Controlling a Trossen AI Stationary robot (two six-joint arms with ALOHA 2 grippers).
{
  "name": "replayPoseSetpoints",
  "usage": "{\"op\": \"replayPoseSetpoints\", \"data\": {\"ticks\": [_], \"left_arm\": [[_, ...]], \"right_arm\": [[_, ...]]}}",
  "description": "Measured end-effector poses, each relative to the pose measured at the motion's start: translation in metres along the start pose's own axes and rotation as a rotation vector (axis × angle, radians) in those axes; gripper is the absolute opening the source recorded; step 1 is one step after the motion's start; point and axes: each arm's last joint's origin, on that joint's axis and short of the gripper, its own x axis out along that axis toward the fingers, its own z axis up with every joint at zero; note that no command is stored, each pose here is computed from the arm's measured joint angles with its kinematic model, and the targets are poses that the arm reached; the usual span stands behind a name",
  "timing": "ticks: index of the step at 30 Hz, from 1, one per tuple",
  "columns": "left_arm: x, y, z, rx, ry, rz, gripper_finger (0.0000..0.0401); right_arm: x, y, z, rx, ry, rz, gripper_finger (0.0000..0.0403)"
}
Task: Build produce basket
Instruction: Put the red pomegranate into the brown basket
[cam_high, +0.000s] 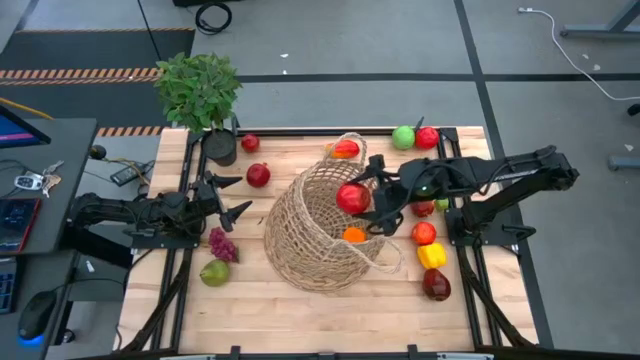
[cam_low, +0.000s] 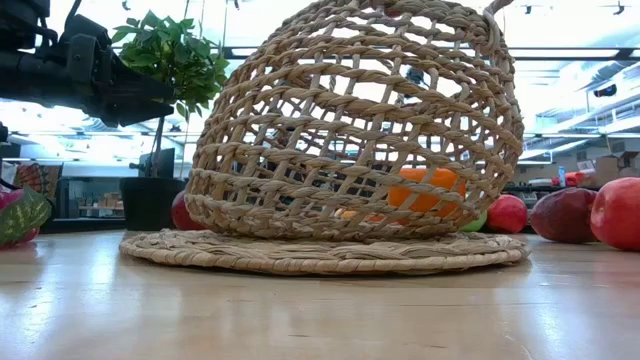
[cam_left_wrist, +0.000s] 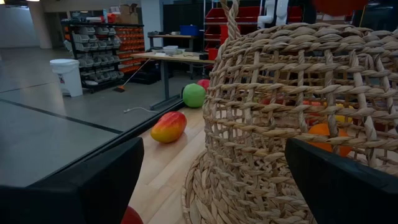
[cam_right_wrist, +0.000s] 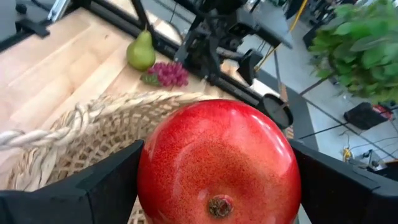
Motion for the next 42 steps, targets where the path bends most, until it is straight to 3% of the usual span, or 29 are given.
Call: {"op": "replayPoseSetpoints", "data": {"ticks": [17,30,38,42], "left_arm": [[0.000,0.000,0.000,0.001,0.000,0.000,0.0398],[0.000,0.000,0.000,0.001,0.000,0.000,0.0398],[0.000,0.000,0.000,0.000,0.000,0.000,0.0398],[0.000,0.000,0.000,0.002,0.002,0.000,0.0398]], "right_arm": [[0.052,0.012,-0.024,0.042,0.234,0.030,0.0374],[0.092,0.004,-0.055,0.085,0.314,0.210,0.0374],[0.097,0.004,-0.068,0.044,0.301,0.235,0.0374],[0.100,0.003,-0.077,0.097,0.241,0.260,0.0373]]}}
